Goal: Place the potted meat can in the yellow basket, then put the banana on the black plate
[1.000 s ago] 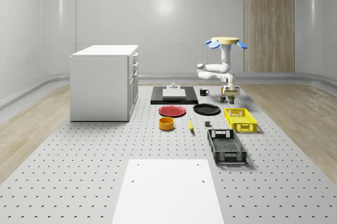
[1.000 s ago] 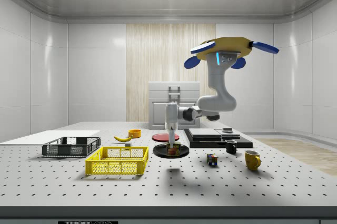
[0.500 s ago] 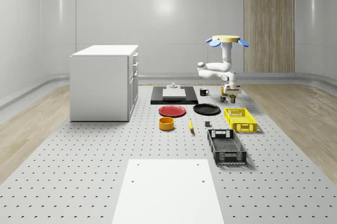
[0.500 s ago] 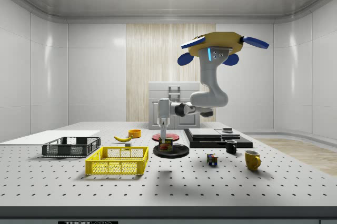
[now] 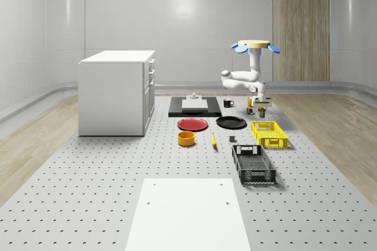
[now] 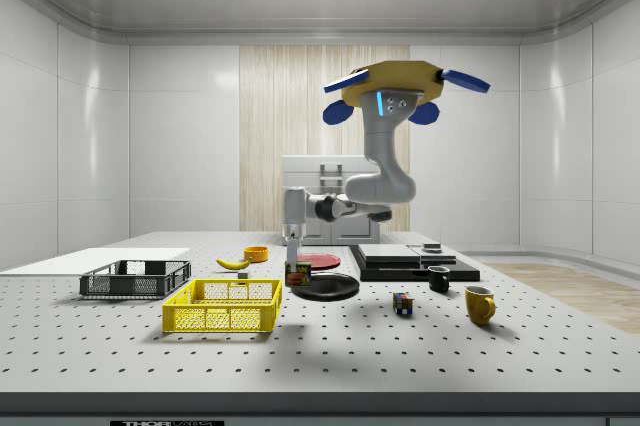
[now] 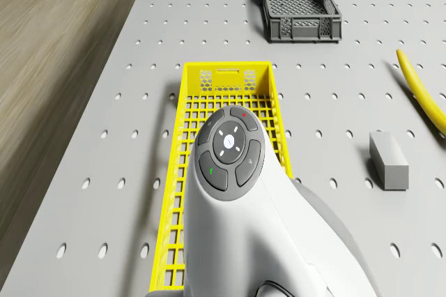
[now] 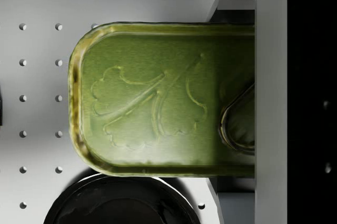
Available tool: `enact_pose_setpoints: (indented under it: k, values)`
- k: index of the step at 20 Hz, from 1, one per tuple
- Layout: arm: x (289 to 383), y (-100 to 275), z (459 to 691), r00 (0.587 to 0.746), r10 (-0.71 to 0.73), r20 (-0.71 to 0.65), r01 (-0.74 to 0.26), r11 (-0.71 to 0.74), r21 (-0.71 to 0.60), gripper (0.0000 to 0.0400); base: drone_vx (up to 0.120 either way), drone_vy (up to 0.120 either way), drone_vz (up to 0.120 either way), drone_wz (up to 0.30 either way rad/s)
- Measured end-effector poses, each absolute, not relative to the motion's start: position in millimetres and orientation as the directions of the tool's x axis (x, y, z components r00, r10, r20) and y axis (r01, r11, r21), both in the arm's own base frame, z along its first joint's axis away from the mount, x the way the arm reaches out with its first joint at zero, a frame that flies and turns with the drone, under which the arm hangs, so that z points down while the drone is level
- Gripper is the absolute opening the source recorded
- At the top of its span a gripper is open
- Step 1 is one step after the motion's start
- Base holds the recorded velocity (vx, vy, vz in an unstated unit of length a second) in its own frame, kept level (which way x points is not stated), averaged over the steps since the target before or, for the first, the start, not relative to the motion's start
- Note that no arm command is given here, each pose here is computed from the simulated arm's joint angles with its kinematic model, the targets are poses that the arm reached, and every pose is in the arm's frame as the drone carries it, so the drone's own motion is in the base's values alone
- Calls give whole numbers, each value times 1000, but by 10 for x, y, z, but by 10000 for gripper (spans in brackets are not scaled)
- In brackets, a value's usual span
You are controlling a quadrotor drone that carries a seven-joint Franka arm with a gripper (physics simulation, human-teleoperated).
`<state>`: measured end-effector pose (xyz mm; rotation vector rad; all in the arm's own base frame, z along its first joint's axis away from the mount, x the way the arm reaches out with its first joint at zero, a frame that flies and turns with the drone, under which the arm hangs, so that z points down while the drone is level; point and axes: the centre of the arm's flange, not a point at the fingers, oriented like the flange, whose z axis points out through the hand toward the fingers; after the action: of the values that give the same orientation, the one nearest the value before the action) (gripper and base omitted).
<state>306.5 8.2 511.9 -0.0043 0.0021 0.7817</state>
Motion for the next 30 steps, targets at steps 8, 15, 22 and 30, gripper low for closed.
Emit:
enact_pose_setpoints:
  k: [8,15,22,30]
  values:
    - [3065,82,5118,710,704,-4,-704,710,-3,289,120,0,0,0]
    - [3065,82,5118,710,704,-4,-705,710,-3,289,120,0,0,0]
    - [3065,82,5118,710,705,-4,-705,710,-3,289,120,0,0,0]
    - [3065,82,5118,710,705,-4,-705,710,-3,289,85,0,-35,0]
